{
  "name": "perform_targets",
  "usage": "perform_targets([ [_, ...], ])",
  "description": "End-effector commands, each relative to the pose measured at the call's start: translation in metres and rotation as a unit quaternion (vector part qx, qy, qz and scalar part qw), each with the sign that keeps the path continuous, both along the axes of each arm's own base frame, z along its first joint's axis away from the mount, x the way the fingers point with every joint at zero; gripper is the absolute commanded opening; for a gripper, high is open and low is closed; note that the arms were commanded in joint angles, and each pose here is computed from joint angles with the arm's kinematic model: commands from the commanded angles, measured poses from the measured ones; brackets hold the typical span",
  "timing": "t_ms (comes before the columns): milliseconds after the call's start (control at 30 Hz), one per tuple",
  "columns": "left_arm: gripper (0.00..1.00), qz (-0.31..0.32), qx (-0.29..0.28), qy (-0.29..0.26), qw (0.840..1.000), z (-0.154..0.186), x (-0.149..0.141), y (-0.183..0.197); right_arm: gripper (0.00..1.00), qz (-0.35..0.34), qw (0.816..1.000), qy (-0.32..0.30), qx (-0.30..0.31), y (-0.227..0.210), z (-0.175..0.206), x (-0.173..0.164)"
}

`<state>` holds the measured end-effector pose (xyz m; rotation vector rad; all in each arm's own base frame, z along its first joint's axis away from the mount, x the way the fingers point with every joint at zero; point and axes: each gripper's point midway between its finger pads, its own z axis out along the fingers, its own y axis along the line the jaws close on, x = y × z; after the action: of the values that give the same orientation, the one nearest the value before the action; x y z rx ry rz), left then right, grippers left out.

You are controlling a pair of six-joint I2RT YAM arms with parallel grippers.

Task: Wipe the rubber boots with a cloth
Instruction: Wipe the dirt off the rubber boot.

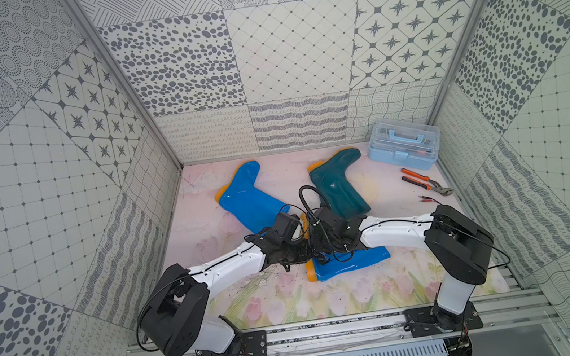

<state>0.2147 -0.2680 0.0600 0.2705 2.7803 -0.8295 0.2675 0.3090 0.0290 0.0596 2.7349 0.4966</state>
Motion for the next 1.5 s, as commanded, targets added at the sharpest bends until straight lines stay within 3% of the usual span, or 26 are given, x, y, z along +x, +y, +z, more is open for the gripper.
perform_targets([
  [0,0.00,-0.016,0.090,0.073,0.993,-0.033,-0.041,0.038,0.00,-0.024,0.956,0.102,-0.275,-0.147,-0.081,-0.044],
  [67,0.00,-0.014,0.091,0.070,0.993,-0.030,-0.040,0.041,0.00,-0.022,0.945,0.102,-0.310,-0.173,-0.078,-0.046],
  [367,0.00,-0.014,0.083,0.066,0.994,-0.025,-0.038,0.041,0.00,-0.019,0.948,0.105,-0.298,-0.177,-0.060,-0.049],
  [633,0.00,-0.020,0.087,0.065,0.994,-0.023,-0.038,0.042,0.00,-0.054,0.981,-0.009,-0.186,-0.164,0.025,-0.033],
  [833,0.00,-0.028,0.079,0.065,0.994,-0.021,-0.036,0.036,0.00,-0.010,0.996,-0.083,-0.028,-0.083,0.073,-0.012],
  [1033,0.00,-0.027,0.064,0.059,0.996,-0.018,-0.031,0.029,0.00,0.056,0.993,-0.013,0.101,0.025,0.041,-0.013],
  [1100,0.00,-0.027,0.062,0.063,0.996,-0.019,-0.032,0.028,0.00,0.060,0.995,0.017,0.080,0.033,0.016,-0.014],
  [1233,0.00,-0.026,0.070,0.073,0.995,-0.021,-0.034,0.030,0.00,0.044,0.991,0.093,-0.084,-0.020,-0.043,-0.031],
  [1300,0.00,-0.026,0.070,0.072,0.995,-0.021,-0.034,0.030,0.00,0.040,0.977,0.117,-0.174,-0.060,-0.063,-0.044],
  [1400,0.00,-0.026,0.083,0.083,0.993,-0.023,-0.041,0.037,0.00,0.030,0.941,0.139,-0.306,-0.131,-0.077,-0.064],
  [1467,0.00,-0.029,0.086,0.084,0.992,-0.021,-0.044,0.040,0.00,0.016,0.923,0.148,-0.355,-0.169,-0.075,-0.076],
])
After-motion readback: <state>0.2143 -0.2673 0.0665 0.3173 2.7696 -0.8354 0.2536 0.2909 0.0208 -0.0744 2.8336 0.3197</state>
